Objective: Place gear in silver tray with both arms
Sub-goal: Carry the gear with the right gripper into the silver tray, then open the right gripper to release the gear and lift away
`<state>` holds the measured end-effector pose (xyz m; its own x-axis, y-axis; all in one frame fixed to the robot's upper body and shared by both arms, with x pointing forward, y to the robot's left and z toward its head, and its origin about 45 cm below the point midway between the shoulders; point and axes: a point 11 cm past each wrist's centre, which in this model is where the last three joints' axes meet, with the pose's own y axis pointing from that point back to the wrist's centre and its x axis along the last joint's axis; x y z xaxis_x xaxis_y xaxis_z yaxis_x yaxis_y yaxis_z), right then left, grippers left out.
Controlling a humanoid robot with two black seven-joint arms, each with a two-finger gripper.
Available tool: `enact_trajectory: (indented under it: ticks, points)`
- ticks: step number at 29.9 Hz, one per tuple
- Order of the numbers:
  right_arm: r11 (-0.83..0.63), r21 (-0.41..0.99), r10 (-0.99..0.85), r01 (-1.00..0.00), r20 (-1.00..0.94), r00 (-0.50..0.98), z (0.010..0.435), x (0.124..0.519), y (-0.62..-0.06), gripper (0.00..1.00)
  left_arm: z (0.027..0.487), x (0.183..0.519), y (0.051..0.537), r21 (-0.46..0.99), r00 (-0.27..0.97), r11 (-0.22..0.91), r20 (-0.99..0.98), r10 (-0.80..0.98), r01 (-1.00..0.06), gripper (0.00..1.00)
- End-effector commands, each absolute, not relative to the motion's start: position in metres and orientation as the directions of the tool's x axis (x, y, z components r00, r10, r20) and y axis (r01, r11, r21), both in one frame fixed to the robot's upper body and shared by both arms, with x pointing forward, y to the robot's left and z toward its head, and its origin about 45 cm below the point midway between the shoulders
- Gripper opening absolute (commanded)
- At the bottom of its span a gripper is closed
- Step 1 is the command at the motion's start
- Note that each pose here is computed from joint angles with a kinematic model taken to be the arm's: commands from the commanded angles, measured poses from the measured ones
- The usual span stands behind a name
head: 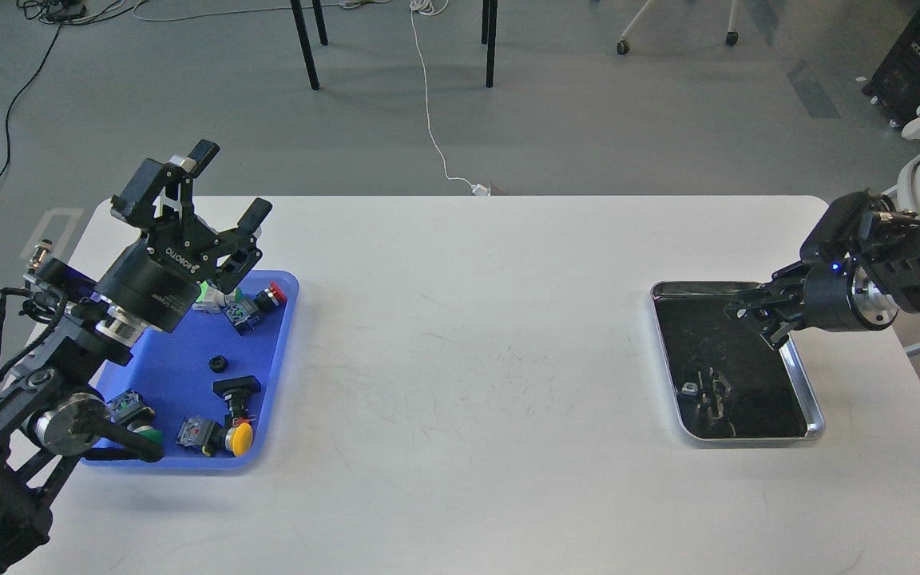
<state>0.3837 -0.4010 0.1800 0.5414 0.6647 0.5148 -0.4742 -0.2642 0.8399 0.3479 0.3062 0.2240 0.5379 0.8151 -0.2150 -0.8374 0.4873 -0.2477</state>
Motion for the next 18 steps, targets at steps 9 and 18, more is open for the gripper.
enact_trajectory:
  ticks: [9, 18]
  points:
    - [-0.294, 0.838, 0.673, -0.460, 0.523, 0.524, 0.147, 0.391, -0.373, 0.25, 0.222, 0.347, 0.305, -0.240, 0.541, 0.494, -0.212, 0.814, -0.836, 0.98]
    - [-0.307, 0.808, 0.626, -0.503, 0.570, 0.532, 0.161, 0.396, -0.378, 0.93, 0.223, 0.348, 0.305, -0.242, 0.541, 0.493, -0.211, 0.814, -0.836, 0.98]
